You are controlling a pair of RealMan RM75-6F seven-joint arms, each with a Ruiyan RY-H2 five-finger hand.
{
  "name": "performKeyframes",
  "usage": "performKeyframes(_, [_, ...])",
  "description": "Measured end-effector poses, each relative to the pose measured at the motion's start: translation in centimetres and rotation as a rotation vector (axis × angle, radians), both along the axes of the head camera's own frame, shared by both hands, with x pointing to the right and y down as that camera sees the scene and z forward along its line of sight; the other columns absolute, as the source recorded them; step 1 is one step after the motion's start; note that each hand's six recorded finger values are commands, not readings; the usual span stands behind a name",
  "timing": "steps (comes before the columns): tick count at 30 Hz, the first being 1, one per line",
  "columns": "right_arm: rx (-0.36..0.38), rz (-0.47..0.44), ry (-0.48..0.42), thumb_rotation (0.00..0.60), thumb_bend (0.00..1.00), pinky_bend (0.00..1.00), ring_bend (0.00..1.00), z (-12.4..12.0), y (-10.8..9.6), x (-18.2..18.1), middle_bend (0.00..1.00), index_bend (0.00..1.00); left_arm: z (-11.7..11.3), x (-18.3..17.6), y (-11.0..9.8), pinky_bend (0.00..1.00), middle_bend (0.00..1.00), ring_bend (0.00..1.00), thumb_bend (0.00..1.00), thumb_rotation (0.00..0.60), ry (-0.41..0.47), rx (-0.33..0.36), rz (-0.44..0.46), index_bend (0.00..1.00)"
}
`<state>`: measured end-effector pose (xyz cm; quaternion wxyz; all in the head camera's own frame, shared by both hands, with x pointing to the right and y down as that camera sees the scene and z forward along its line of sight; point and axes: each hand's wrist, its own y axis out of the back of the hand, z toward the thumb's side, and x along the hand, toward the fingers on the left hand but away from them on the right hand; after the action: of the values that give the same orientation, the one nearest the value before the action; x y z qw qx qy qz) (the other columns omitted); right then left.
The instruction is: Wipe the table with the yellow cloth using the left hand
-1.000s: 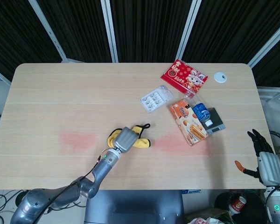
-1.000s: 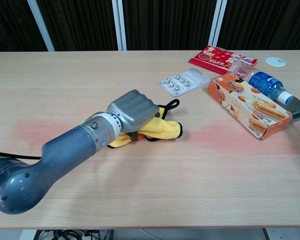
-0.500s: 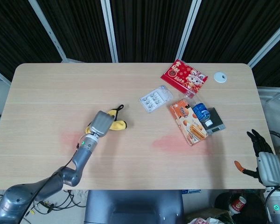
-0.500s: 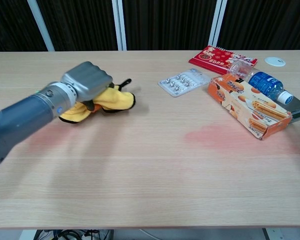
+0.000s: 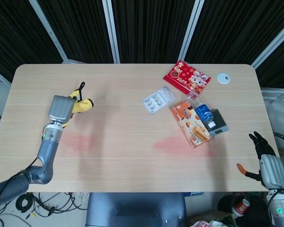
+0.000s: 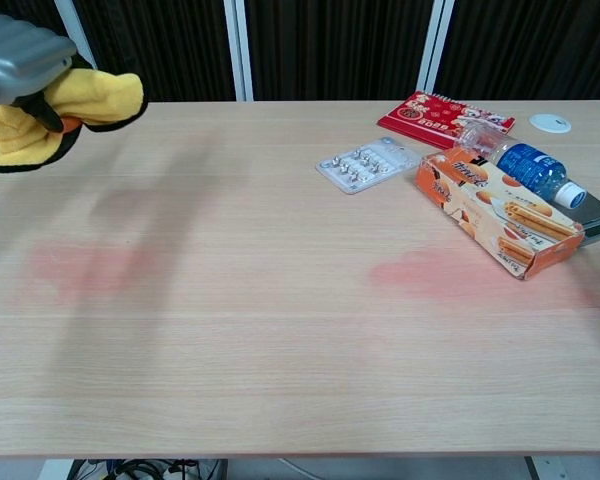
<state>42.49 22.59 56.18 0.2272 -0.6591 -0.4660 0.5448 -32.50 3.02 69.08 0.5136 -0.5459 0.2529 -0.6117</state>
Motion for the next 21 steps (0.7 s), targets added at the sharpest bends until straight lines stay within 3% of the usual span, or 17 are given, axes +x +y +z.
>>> performKeyframes(5, [-0.001, 0.000, -0.001, 0.600, 0.15, 0.13, 0.00, 0.0, 0.0, 0.0, 0.00, 0.00, -0.7, -1.4, 1.1, 0.72, 0.68, 0.63, 0.43, 0.600, 0.024, -0.006, -0.048, 0.66])
performKeyframes(7, [-0.002, -0.002, -0.001, 0.600, 0.15, 0.13, 0.00, 0.0, 0.0, 0.0, 0.00, 0.00, -0.7, -2.0, 1.9, 0.66, 0.63, 0.58, 0.39, 0.600, 0.026, -0.012, -0.066, 0.61])
performKeyframes(13, [-0.003, 0.005, -0.005, 0.600, 0.15, 0.13, 0.00, 0.0, 0.0, 0.1, 0.00, 0.00, 0.2, -3.7, 4.6, 0.40, 0.35, 0.33, 0.21, 0.600, 0.037, -0.068, -0.118, 0.39])
performKeyframes(16, [-0.004, 0.005, -0.006, 0.600, 0.15, 0.13, 0.00, 0.0, 0.0, 0.1, 0.00, 0.00, 0.4, -4.0, 5.3, 0.23, 0.14, 0.14, 0.10, 0.600, 0.057, -0.088, -0.137, 0.20])
performKeyframes(18, [-0.005, 0.003, -0.006, 0.600, 0.15, 0.13, 0.00, 0.0, 0.0, 0.0, 0.00, 0.00, 0.6, -4.2, 5.7, 0.17, 0.06, 0.08, 0.07, 0.600, 0.065, -0.104, -0.148, 0.12])
performKeyframes(21, [-0.004, 0.005, -0.006, 0.600, 0.15, 0.13, 0.00, 0.0, 0.0, 0.0, 0.00, 0.00, 0.7, -4.4, 5.9, 0.14, 0.03, 0.06, 0.07, 0.600, 0.066, -0.119, -0.167, 0.08])
